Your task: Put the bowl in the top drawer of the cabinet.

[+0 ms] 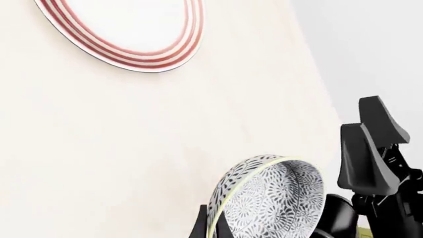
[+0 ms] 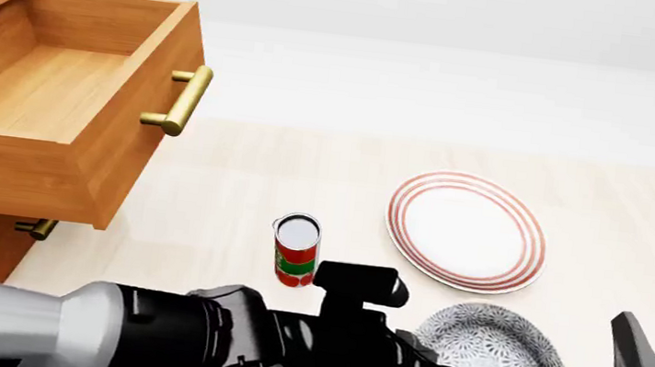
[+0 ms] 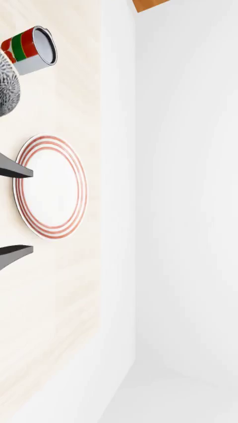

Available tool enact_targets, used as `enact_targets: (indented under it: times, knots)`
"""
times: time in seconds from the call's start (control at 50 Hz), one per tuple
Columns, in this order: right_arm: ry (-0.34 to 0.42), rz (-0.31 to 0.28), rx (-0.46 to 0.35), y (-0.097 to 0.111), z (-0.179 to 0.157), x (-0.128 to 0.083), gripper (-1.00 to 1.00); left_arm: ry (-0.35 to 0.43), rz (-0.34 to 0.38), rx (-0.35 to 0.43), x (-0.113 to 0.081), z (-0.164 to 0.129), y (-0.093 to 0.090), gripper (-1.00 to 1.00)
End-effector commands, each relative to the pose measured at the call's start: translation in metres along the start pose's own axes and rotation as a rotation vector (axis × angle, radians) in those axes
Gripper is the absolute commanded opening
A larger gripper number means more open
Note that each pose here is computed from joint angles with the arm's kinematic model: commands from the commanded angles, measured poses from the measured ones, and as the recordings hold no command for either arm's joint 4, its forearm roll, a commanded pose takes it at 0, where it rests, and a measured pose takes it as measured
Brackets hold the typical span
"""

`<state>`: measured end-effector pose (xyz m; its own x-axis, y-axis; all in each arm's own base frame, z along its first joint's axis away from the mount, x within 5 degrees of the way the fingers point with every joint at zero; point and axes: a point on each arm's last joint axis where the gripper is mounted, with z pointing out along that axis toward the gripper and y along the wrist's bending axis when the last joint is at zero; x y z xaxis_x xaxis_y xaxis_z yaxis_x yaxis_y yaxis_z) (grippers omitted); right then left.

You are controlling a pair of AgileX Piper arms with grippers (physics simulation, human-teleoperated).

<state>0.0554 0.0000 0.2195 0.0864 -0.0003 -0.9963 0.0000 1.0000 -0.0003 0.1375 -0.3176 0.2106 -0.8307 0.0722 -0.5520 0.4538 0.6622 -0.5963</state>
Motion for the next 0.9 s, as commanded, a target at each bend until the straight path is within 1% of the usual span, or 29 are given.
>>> enact_targets:
  times: [0.02, 0.14, 0.4, 0.56, 0.9]
  knots:
    - [0.000, 0.000, 0.000, 0.000, 0.000, 0.000, 1.00, -0.035, 0.009, 0.012, -0.016, -0.017, -0.006, -1.00]
    - [0.000, 0.000, 0.000, 0.000, 0.000, 0.000, 1.00, -0.047, 0.019, 0.013, -0.021, -0.024, -0.008, -1.00]
    - [0.000, 0.000, 0.000, 0.000, 0.000, 0.000, 1.00, -0.079, 0.046, 0.026, -0.039, -0.041, -0.020, -1.00]
    - [0.000, 0.000, 0.000, 0.000, 0.000, 0.000, 1.00, -0.095, 0.054, 0.027, -0.047, -0.051, -0.024, -1.00]
    - [0.000, 0.000, 0.000, 0.000, 0.000, 0.000, 1.00, -0.134, 0.062, 0.011, -0.066, -0.072, -0.023, -1.00]
